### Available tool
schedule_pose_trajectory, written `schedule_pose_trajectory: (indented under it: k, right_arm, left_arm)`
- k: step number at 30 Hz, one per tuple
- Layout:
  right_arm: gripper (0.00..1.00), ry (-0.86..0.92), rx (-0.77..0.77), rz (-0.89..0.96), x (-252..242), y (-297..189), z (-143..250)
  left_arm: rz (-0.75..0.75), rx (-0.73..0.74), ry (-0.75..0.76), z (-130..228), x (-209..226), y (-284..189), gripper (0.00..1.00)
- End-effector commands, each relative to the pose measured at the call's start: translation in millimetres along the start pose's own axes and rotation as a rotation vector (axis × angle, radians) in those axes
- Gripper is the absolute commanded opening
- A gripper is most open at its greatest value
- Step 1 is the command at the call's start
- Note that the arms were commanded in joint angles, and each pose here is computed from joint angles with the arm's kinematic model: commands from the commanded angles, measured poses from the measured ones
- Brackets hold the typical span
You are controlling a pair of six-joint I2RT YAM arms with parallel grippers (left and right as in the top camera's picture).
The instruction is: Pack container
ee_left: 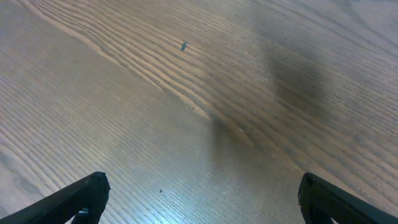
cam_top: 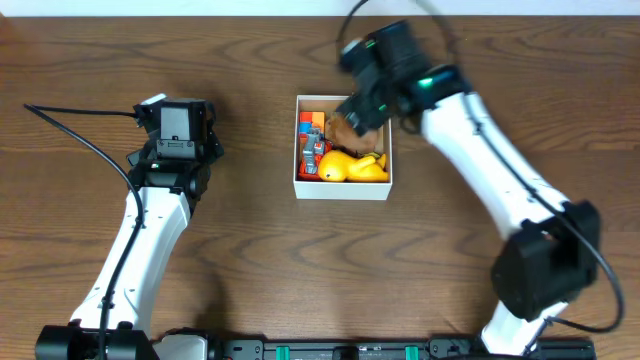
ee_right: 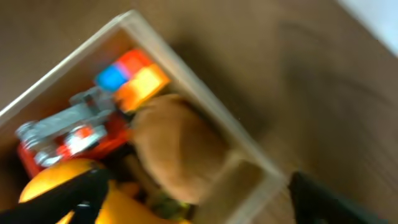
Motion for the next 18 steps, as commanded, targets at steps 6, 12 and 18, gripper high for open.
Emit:
schedule_pose_trajectory:
  k: [6,12,18]
  right_arm:
    - [0.99,0.267,-0.089,0.166,-80.0,-44.6,4.1]
    - [0.99,0.304,-0.082,0.193,-98.7,-46.4,11.6]
    - [0.99,0.306,-0.082,0.194,-99.7,-46.6,12.0]
  left_arm:
    - [-0.023,-0.008,-0.013,-2.3,1.3,0.8,0.98]
    - [-0.023,-0.008,-0.013,-2.3,1.3,0.8,0.98]
    - [-0.023,-0.008,-0.013,-2.3,1.3,0.8,0.98]
Point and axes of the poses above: each gripper's point midway between its finger pads, its own y axis out along the fingers, its own x axis along the line the jaws close on, z = x × y, the point moved 9 cm from there along -y, back along the fingers, and after that the axes turned 4 degrees about y, right-handed, at the moved point
